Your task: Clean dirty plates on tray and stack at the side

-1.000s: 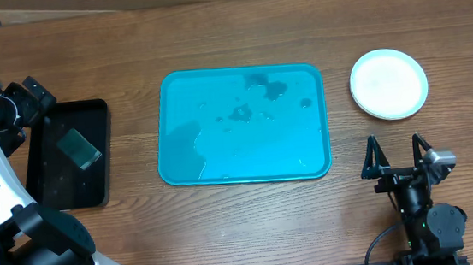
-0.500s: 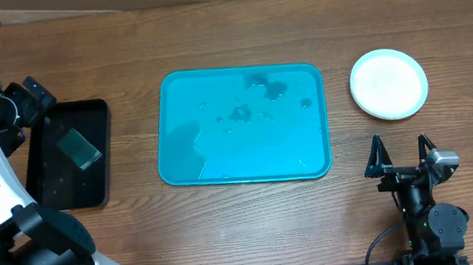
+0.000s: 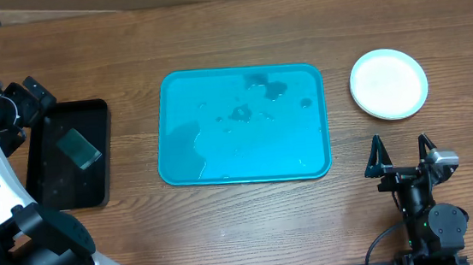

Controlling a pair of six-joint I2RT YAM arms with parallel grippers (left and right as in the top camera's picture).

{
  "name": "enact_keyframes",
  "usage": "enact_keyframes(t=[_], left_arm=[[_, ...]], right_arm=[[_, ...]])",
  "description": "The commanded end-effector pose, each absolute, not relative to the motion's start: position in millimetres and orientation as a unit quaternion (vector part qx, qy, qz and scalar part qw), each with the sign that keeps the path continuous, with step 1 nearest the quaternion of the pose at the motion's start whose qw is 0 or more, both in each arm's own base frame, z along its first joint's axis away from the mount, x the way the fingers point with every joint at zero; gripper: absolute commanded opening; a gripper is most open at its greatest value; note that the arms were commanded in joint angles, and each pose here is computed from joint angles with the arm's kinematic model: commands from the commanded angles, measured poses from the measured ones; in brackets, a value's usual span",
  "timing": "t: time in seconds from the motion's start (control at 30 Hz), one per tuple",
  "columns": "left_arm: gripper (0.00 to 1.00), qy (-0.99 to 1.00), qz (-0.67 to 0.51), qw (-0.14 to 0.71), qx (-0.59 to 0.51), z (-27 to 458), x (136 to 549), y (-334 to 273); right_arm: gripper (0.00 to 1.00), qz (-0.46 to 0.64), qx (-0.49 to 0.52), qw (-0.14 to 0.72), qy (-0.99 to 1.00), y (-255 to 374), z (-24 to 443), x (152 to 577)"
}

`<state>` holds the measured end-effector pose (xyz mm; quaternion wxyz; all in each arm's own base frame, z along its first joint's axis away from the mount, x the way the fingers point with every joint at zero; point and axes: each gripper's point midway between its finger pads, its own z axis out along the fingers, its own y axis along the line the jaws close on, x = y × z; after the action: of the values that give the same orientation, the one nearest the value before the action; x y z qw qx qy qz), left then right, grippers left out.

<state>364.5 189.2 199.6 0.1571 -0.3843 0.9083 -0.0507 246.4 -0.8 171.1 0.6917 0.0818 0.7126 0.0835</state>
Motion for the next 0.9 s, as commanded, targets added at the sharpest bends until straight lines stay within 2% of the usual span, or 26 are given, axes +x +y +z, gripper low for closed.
enact_keyframes(t=[0.0, 0.33, 0.47, 0.53, 0.63, 0.87], left_arm=[[1.00, 0.910, -0.050, 0.168, -0.375, 207.3, 366.2, 188.5], [1.00, 0.911, -0.049, 0.167, -0.373, 207.1, 365.6, 188.6], [1.00, 0.919, -0.003, 0.147, -0.366, 202.8, 352.5, 199.3], [1.00, 0.914, -0.023, 0.162, -0.372, 205.3, 360.8, 195.7], [1.00, 0.919, -0.074, 0.191, -0.336, 211.6, 380.1, 179.0], [1.00, 0.944, -0.063, 0.236, -0.223, 232.9, 397.5, 137.8]], right_arm=[[1.00, 0.077, 0.085, 0.694, 0.711, -3.5, 169.4, 246.5], [1.00, 0.077, 0.085, 0.694, 0.711, -3.5, 169.4, 246.5], [1.00, 0.077, 0.085, 0.694, 0.711, -3.5, 169.4, 246.5], [1.00, 0.077, 0.085, 0.694, 0.711, -3.5, 169.4, 246.5], [1.00, 0.077, 0.085, 0.694, 0.711, -3.5, 169.4, 246.5], [1.00, 0.077, 0.085, 0.694, 0.711, -3.5, 169.4, 246.5]])
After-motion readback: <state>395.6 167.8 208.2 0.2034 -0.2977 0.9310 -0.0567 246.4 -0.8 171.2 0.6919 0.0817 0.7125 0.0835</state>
